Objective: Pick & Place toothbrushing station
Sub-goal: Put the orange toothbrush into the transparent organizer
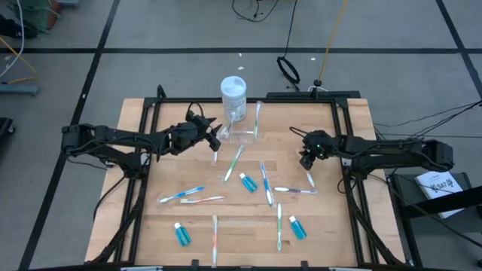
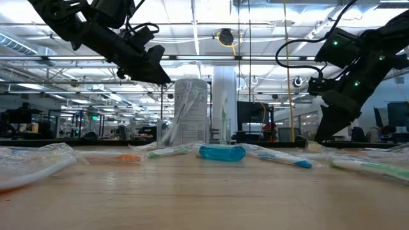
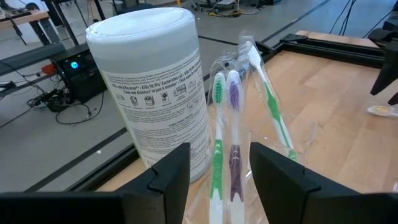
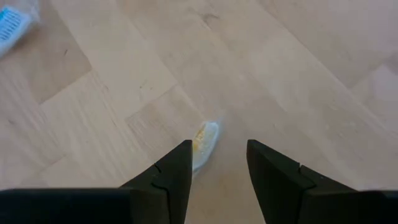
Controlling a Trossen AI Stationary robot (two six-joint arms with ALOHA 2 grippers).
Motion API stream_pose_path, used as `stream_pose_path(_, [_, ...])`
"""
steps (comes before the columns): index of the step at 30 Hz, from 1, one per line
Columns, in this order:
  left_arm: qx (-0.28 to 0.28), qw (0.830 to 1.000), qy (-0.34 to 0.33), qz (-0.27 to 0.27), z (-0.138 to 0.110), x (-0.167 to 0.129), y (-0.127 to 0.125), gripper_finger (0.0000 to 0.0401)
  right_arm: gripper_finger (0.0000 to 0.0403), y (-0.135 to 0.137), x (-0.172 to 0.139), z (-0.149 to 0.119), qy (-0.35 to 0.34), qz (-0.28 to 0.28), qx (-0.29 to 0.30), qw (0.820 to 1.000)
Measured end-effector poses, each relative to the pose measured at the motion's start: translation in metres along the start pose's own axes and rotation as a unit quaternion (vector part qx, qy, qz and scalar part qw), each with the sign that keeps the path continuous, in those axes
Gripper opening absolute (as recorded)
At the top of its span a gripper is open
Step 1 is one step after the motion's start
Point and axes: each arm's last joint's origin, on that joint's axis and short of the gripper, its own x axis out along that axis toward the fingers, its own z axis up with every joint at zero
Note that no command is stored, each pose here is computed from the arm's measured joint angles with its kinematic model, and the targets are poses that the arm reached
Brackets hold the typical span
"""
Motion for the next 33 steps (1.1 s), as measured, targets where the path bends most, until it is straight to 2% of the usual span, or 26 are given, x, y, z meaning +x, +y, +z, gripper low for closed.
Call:
stream_pose_path(3, [0.0,1.0,0.0,0.0,0.0,0.0,0.0,0.0173,0.0144,0.0,0.001,-0.001,-0.001,0.002,0.012,1.0])
stream_pose_path(8, [0.0,1.0,0.0,0.0,0.0,0.0,0.0,0.0172,0.0144,-0.004,0.01,-0.019,-0.005,0.003,0.046,0.999])
stream_pose_path(15, [0.0,1.0,0.0,0.0,0.0,0.0,0.0,0.0172,0.0143,-0.005,0.015,-0.026,-0.036,0.016,0.0,0.999])
stream_pose_path(17, [0.0,1.0,0.0,0.0,0.0,0.0,0.0,0.0173,0.0137,-0.004,0.016,-0.025,-0.043,0.038,-0.02,0.998])
stream_pose_path(20, [0.0,1.0,0.0,0.0,0.0,0.0,0.0,0.0173,0.0115,-0.002,0.015,-0.023,-0.046,0.069,-0.024,0.996])
stream_pose_path(28, [0.0,1.0,0.0,0.0,0.0,0.0,0.0,0.0172,0.0014,-0.001,0.015,-0.023,-0.05,0.071,-0.032,0.996])
stream_pose_path(33, [0.0,1.0,0.0,0.0,0.0,0.0,0.0,0.0172,0.0007,-0.001,0.015,-0.02,-0.064,0.074,-0.052,0.994])
